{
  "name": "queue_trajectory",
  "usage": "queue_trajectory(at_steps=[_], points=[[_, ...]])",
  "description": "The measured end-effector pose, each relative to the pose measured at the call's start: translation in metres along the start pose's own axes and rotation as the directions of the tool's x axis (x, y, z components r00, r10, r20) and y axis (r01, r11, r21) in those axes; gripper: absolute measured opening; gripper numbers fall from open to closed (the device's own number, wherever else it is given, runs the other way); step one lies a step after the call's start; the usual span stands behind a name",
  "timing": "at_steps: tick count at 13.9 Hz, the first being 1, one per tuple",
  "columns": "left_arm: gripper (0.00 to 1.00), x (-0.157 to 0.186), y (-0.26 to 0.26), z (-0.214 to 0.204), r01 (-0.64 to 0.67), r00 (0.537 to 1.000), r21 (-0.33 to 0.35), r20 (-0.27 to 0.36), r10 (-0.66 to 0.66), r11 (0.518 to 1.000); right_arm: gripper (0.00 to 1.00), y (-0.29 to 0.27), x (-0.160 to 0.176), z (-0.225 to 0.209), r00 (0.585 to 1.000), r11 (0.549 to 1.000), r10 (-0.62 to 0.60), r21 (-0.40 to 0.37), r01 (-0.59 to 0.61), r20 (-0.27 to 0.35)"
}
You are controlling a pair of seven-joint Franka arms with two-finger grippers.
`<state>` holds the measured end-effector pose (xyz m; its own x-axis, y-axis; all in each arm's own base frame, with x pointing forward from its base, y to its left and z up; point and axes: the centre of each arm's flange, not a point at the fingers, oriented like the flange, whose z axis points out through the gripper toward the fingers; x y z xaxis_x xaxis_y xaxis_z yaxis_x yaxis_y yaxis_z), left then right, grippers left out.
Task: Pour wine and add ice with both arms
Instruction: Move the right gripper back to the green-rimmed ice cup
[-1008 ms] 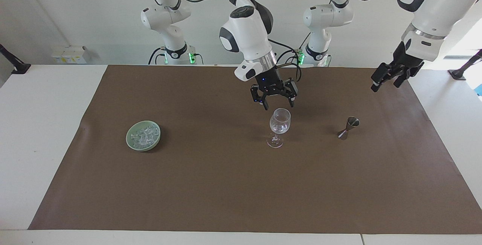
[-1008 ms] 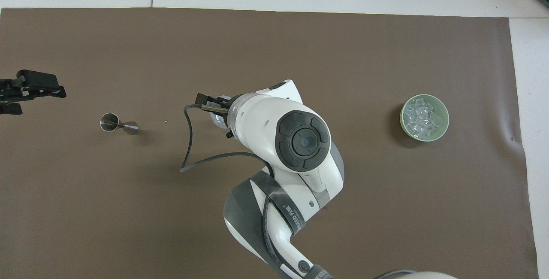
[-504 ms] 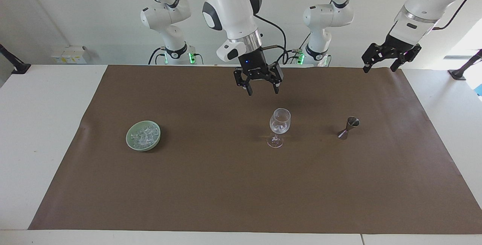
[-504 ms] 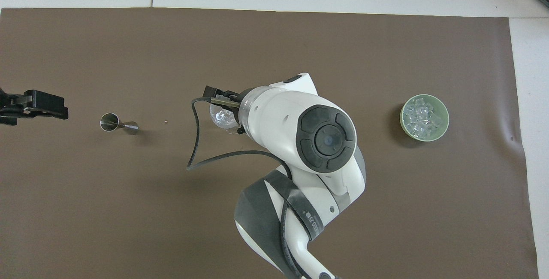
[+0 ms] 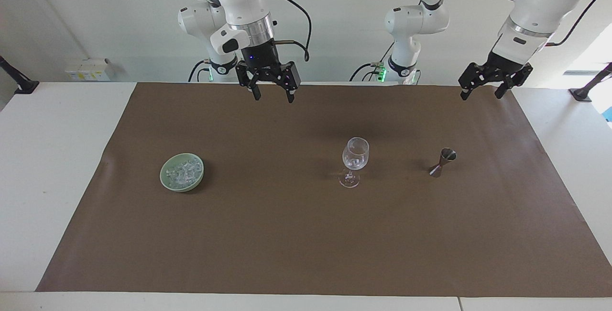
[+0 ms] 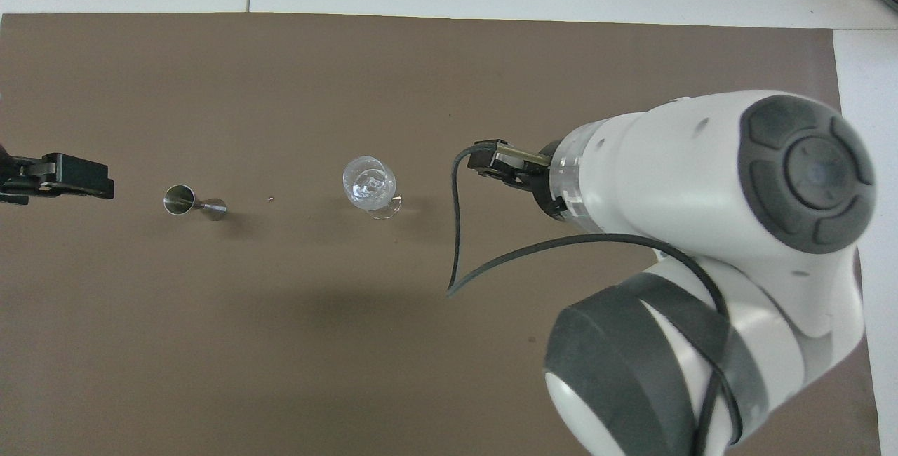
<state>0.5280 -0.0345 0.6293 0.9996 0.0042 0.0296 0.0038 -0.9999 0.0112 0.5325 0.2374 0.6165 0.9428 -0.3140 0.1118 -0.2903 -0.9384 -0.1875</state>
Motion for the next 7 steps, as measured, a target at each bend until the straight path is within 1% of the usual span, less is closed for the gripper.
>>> queue_trajectory(at_steps=[2,3,7], points=[[1.00,-0.002,-0.002,0.003,-0.013,1.000,0.001,-0.001,0.013,1.000,1.00,0.008,0.003,0.003,0.999,0.997,-0.030,-0.068,0.028,-0.024],[1.00,-0.003,-0.002,0.005,-0.016,1.000,0.001,-0.001,0.016,1.000,1.00,0.013,0.006,0.003,0.999,0.995,-0.046,-0.091,0.043,-0.025],[1.00,-0.004,-0.002,0.006,-0.016,1.000,0.002,0.002,0.016,1.000,1.00,0.055,0.031,-0.001,0.995,0.986,-0.096,-0.136,0.095,0.004]])
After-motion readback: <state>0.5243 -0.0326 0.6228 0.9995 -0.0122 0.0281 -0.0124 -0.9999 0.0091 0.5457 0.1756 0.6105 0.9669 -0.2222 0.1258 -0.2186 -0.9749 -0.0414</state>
